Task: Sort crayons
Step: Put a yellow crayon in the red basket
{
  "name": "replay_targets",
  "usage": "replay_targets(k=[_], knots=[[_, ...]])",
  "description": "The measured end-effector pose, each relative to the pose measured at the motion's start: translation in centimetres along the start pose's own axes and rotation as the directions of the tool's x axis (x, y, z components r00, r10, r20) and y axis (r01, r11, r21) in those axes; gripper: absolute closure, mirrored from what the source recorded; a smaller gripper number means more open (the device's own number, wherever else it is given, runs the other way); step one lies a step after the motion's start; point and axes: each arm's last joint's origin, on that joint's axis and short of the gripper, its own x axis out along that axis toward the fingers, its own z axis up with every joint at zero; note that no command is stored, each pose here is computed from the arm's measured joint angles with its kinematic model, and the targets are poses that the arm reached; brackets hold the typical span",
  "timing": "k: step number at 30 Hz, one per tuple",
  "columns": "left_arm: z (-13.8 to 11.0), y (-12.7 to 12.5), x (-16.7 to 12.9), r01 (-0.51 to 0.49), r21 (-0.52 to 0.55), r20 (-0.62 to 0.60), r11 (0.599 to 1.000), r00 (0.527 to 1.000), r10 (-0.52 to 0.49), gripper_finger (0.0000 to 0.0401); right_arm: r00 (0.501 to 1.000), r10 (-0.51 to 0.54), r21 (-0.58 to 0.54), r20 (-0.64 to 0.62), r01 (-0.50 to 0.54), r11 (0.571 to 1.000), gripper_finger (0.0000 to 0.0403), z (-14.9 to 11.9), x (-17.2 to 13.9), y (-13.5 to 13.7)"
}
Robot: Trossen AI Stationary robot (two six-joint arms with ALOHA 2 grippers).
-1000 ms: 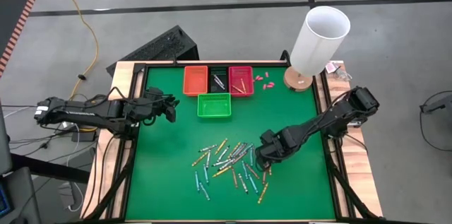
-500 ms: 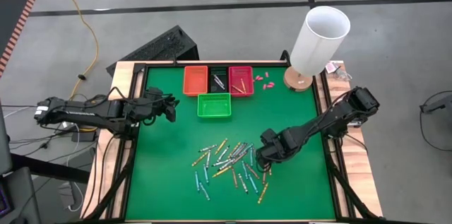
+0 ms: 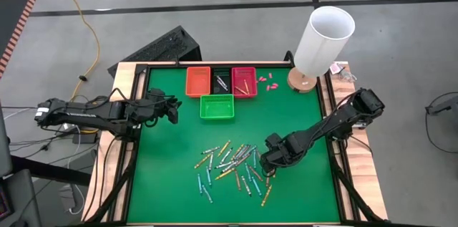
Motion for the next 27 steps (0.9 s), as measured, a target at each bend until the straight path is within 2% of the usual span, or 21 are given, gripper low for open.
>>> replay_targets(k=[3, 8, 16, 27], knots=[[0.0, 0.0, 0.01, 0.0, 0.0, 0.0, 1.0, 1.0, 0.0, 0.0282, 0.999, 0.026, 0.028, -0.046, -0.024, 0.999, 0.0305, 0.0, 1.04, -0.5], [0.0, 0.0, 0.01, 0.0, 0.0, 0.0, 1.0, 1.0, 0.0, 0.0282, 0.998, 0.029, 0.051, -0.051, -0.026, 0.998, 0.0305, 0.07, 1.24, -0.64], [0.0, 0.0, 0.0, 0.0, 0.011, 0.0, 1.0, 1.0, 0.0, 0.0282, 0.997, 0.073, 0.089, -0.001, -0.073, 0.993, 0.0305, 0.32, 1.22, -0.16], [0.0, 0.0, 0.0, 0.0, 0.043, 0.0, 0.999, 1.0, 0.0, 0.0282, 0.998, 0.051, 0.1, 0.033, -0.054, 0.994, 0.0305, 0.42, 1.23, -0.35]])
